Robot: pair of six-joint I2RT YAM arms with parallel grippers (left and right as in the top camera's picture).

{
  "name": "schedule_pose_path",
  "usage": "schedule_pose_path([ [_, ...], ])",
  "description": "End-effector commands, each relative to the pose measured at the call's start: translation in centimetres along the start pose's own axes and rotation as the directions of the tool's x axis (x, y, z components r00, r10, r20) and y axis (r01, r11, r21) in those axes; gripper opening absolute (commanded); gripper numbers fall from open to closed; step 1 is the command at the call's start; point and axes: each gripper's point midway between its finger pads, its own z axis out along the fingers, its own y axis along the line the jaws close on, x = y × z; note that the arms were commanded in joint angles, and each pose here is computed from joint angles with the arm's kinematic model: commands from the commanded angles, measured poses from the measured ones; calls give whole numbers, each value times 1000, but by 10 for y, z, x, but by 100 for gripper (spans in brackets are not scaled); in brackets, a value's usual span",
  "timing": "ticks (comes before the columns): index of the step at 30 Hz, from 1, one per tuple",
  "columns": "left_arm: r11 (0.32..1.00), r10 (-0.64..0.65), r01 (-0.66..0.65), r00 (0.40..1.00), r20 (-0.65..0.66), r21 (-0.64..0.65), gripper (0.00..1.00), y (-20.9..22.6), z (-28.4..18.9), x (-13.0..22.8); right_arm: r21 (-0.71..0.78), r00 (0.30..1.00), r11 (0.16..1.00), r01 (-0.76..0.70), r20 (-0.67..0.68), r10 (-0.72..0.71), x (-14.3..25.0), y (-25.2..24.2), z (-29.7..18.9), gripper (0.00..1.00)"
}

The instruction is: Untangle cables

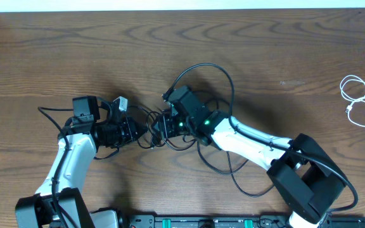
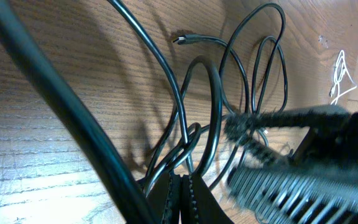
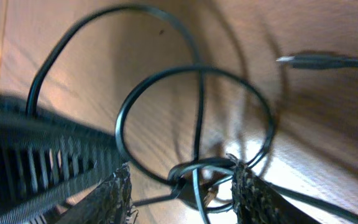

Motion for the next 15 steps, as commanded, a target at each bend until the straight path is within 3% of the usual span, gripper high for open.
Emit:
schedule_pose_path([
  [1,1000,1,-1,1000,-8,12,8,-1,1,1,-20,989,989,148,19,-148,-3,17,-6,50],
  [15,1000,1,-1,1000,-8,12,8,-1,1,1,77,942,941,329,49,-333,-3,15,-1,48],
])
